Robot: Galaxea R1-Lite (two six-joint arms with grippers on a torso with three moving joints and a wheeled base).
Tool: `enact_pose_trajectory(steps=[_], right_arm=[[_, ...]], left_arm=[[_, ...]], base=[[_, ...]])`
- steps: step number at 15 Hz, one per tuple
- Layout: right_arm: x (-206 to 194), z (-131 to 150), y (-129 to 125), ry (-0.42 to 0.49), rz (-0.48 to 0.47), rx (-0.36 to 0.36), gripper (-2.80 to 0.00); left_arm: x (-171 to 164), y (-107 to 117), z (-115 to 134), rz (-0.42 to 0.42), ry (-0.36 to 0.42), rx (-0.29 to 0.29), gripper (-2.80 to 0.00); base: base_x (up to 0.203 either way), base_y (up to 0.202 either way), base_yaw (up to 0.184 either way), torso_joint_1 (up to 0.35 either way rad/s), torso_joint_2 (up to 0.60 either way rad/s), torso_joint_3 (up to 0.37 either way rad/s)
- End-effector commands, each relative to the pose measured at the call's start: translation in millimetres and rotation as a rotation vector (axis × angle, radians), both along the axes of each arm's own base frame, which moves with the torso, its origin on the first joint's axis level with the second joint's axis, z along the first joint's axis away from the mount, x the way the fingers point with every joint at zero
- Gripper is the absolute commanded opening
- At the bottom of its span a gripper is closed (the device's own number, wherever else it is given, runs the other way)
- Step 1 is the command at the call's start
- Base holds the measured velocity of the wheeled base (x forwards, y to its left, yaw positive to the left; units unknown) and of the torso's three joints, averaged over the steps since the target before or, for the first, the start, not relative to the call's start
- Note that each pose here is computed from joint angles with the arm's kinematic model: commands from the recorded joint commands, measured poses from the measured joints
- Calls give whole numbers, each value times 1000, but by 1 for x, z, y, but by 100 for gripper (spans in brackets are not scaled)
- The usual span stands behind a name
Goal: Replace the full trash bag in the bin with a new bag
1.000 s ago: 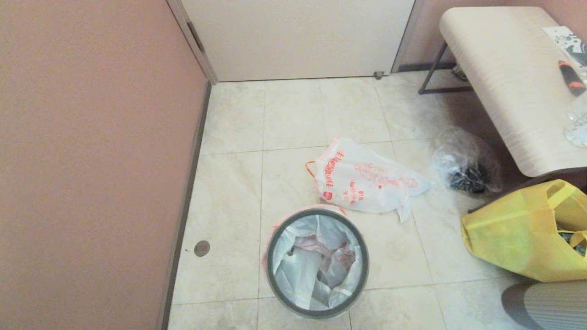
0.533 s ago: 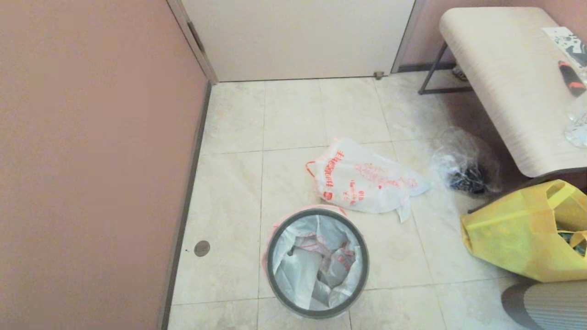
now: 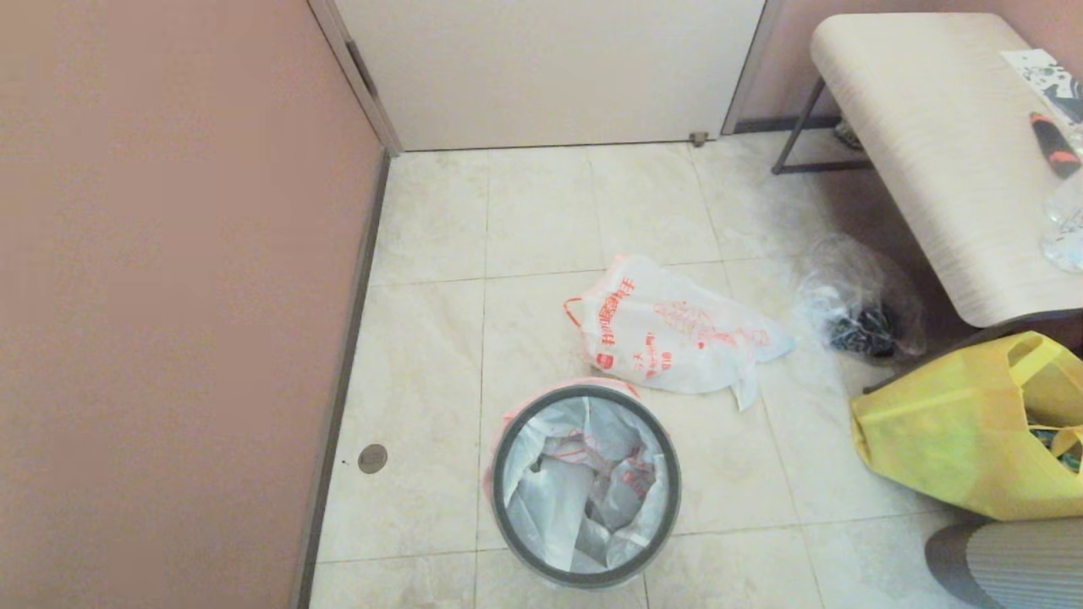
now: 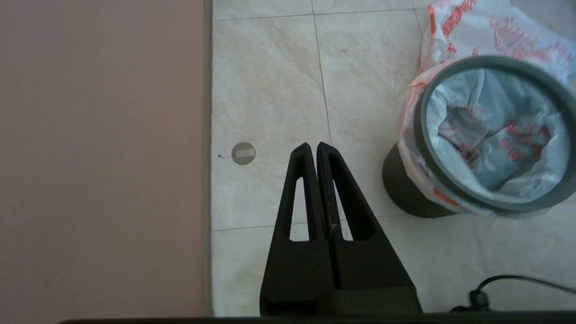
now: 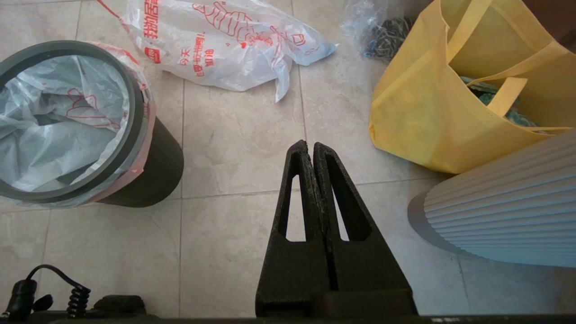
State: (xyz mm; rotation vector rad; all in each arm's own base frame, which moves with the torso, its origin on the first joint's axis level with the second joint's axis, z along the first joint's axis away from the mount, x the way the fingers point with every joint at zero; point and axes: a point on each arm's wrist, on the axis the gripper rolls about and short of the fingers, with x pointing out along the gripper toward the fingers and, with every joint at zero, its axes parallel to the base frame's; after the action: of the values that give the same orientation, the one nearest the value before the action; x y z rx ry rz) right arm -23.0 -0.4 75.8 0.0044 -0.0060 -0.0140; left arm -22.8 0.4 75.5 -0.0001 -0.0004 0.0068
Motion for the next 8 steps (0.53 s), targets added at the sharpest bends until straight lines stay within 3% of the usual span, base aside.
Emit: enact_pose_trajectory(steps=[1, 8], right_arm=[[0, 0, 0, 3, 0, 0, -280], [0, 0, 0, 4, 2, -13, -280]], left_arm=[[0, 0, 0, 2, 0, -8, -280], [0, 0, 0, 2, 0, -8, -280]], base=[[0, 0, 0, 0, 0, 0], [0, 0, 0, 0, 0, 0]])
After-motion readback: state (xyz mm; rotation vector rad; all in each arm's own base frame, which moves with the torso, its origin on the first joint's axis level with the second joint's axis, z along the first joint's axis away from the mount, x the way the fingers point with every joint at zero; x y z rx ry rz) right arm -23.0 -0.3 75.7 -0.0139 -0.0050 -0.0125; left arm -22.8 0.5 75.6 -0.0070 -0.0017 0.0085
